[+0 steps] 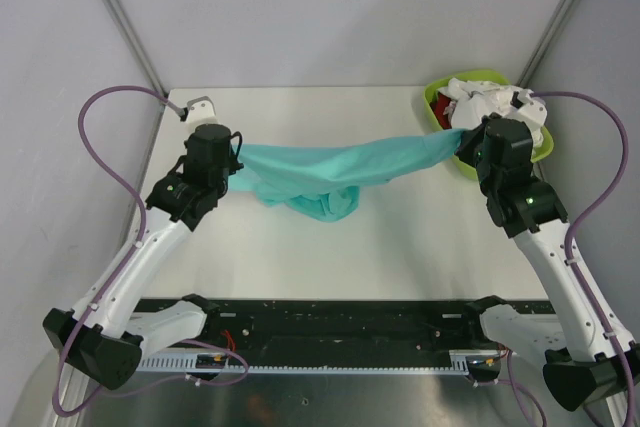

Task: Fold and stack the t-shirts
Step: Flatten out the tshirt

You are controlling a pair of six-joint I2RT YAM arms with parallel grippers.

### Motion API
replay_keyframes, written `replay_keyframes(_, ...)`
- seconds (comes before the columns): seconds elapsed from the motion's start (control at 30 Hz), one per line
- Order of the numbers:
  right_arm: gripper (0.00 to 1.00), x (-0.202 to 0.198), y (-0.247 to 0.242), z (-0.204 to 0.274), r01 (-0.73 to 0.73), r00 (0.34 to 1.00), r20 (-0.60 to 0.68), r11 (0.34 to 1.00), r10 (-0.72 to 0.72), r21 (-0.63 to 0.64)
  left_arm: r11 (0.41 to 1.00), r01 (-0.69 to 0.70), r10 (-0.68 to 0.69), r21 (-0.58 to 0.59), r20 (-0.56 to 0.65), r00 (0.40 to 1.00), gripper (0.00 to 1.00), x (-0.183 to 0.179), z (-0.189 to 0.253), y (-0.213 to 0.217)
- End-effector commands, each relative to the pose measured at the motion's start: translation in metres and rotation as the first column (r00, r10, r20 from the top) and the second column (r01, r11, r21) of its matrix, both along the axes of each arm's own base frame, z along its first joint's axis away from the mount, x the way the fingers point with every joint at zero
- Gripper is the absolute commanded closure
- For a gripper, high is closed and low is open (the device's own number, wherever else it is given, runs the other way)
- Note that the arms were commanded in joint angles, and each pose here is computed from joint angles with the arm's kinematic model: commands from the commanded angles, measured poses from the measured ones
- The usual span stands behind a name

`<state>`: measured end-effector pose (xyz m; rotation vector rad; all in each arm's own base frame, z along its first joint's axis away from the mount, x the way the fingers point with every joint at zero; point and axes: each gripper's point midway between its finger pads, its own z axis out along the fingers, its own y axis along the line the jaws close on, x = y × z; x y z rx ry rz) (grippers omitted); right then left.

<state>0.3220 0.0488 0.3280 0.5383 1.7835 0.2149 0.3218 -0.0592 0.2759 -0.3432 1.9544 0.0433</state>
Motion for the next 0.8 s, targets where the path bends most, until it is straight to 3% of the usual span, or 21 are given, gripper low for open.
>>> replay_keyframes(0.0,1.0,0.026,0.01,0.022,-0.034,0.998,0.058,0.999,0.035,-0.011,1.0,0.006,-0.004,-0.027,0.075,0.997,1.0,0.002,0.032,0.001)
replay_keyframes(0.13,1.0,0.065,0.029,0.007,-0.068,0.997,0.032,0.998,0.069,-0.015,0.996,0.069,-0.063,-0.053,0.11,0.992,1.0,-0.004,0.049,-0.006)
replay_keyframes(0.23,1.0,0.098,0.036,-0.01,-0.064,0.998,-0.006,0.997,0.063,-0.042,0.971,0.22,-0.21,-0.091,0.104,0.972,1.0,-0.012,0.05,-0.031)
replay_keyframes(0.33,1.0,0.139,0.045,-0.046,-0.064,0.994,-0.094,0.994,0.055,-0.092,0.895,0.41,-0.411,-0.177,0.036,0.911,1.0,-0.022,0.024,-0.071)
replay_keyframes(0.43,0.97,0.178,0.056,-0.092,-0.086,0.973,-0.224,0.988,0.055,-0.132,0.893,0.396,-0.419,-0.214,-0.072,0.905,1.0,-0.019,-0.013,-0.079)
replay_keyframes(0.5,0.86,0.199,0.067,-0.119,-0.123,0.948,-0.311,0.982,0.074,-0.14,0.93,0.316,-0.343,-0.189,-0.128,0.931,1.0,-0.006,-0.032,-0.069)
replay_keyframes(0.63,0.48,0.217,0.085,-0.14,-0.179,0.905,-0.41,0.975,0.112,-0.129,0.959,0.196,-0.239,-0.204,-0.213,0.947,1.0,0.024,-0.056,-0.059)
replay_keyframes(0.7,0.37,0.212,0.094,-0.134,-0.2,0.902,-0.41,0.972,0.133,-0.125,0.962,0.17,-0.221,-0.215,-0.24,0.945,1.0,0.036,-0.064,-0.061)
replay_keyframes(0.77,0.33,0.201,0.106,-0.124,-0.227,0.904,-0.395,0.968,0.167,-0.111,0.964,0.143,-0.203,-0.225,-0.268,0.942,1.0,0.043,-0.074,-0.063)
